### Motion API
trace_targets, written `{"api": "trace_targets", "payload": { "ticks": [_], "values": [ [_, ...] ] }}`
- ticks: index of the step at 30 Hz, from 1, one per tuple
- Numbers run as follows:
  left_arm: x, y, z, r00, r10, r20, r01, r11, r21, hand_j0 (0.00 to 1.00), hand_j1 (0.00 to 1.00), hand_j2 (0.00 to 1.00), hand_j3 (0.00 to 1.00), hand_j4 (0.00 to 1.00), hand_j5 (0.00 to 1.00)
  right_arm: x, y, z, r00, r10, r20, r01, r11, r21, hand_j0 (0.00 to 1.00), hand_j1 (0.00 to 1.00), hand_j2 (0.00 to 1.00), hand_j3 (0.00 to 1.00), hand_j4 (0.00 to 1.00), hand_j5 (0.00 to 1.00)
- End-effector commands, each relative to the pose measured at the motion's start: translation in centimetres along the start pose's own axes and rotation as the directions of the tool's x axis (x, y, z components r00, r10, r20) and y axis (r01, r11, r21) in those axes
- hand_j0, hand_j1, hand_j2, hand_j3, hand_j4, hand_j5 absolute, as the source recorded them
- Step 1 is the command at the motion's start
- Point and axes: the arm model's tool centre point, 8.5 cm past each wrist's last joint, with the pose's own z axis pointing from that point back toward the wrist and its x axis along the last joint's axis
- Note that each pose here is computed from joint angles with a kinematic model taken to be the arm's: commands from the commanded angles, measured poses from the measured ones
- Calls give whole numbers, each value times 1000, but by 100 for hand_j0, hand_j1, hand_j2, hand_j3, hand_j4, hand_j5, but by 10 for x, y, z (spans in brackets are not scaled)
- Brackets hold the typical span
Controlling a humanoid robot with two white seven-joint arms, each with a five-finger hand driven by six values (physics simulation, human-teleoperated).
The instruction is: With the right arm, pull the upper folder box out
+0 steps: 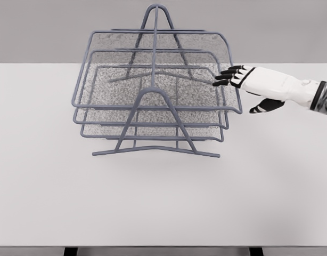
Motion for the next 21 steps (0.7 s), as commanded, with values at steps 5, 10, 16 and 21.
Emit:
{"api": "trace_targets", "payload": {
  "ticks": [5, 10, 16, 21],
  "values": [
    [0, 0, 0, 1000, 1, 0, -1, 1000, 0, 100, 100, 100, 100, 100, 100, -6, -4, 15, 999, 29, -34, -28, 999, 22, 100, 100, 100, 100, 100, 100],
    [0, 0, 0, 1000, 1, 0, -1, 1000, 0, 100, 100, 100, 100, 100, 100, -14, -8, 36, 997, 29, -70, -26, 999, 36, 100, 100, 100, 100, 100, 100],
    [0, 0, 0, 1000, 1, 0, -1, 1000, 0, 100, 100, 100, 100, 100, 100, -16, -14, 47, 996, 37, -82, -34, 999, 42, 100, 100, 100, 100, 100, 100],
    [0, 0, 0, 1000, 1, 0, -1, 1000, 0, 100, 100, 100, 100, 100, 100, -15, -16, 59, 994, 50, -93, -45, 997, 60, 100, 100, 100, 100, 100, 100]
  ]
}}
